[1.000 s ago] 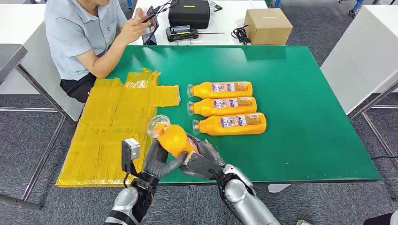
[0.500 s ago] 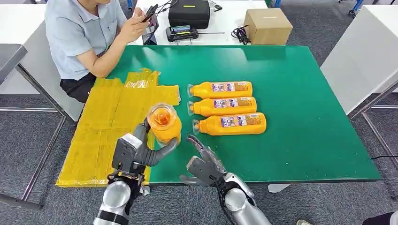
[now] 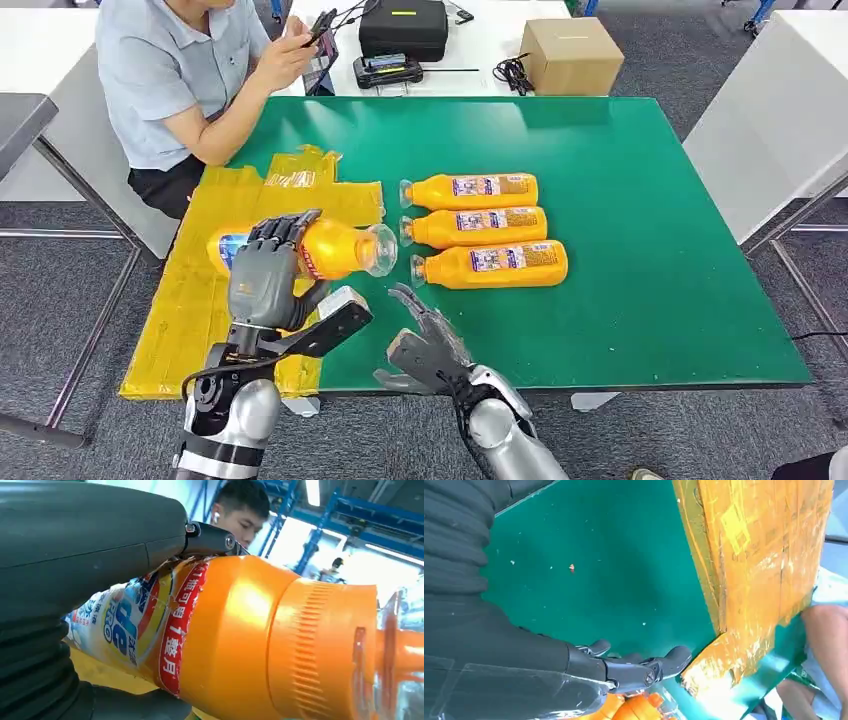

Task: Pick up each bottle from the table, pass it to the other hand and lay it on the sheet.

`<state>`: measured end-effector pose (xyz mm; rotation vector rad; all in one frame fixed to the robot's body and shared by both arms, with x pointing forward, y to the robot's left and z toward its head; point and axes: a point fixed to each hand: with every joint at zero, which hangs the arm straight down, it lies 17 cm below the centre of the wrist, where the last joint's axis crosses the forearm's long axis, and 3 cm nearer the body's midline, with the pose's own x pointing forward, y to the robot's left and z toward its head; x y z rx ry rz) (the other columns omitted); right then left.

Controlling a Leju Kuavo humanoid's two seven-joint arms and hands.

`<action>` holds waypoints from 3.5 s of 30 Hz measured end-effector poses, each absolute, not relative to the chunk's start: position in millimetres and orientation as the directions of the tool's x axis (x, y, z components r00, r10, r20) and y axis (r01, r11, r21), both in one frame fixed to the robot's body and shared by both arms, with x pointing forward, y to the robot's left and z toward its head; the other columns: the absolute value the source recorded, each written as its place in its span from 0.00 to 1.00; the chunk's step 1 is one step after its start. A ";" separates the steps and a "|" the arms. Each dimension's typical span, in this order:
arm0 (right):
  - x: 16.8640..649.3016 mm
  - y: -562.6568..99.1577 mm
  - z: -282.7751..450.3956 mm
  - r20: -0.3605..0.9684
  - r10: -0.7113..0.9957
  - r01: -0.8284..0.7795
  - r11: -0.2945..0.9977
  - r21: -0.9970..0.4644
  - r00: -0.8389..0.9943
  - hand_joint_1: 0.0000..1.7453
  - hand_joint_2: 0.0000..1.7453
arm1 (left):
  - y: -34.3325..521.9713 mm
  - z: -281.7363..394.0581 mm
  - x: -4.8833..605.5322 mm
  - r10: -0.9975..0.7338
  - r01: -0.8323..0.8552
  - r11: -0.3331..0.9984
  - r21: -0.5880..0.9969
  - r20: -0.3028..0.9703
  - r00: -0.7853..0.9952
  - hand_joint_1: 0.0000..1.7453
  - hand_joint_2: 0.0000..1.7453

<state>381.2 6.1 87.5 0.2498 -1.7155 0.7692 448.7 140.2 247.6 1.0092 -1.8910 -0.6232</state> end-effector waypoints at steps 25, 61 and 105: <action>385.6 12.2 89.2 0.940 0.177 -0.572 0.755 -0.320 -0.293 0.00 1.00 | 175.5 96.8 507.5 -0.973 -0.069 0.232 0.970 0.232 -0.005 0.75 1.00; 390.6 11.8 84.5 0.939 0.187 -0.573 0.752 -0.325 -0.287 0.00 1.00 | 182.4 54.9 515.5 -0.979 0.043 0.205 0.978 0.205 0.008 0.00 1.00; 403.9 -155.6 181.4 0.426 0.756 0.192 0.574 -0.796 -0.497 0.00 1.00 | 166.9 205.1 403.8 -0.214 -0.130 0.975 0.181 0.924 -0.316 0.00 1.00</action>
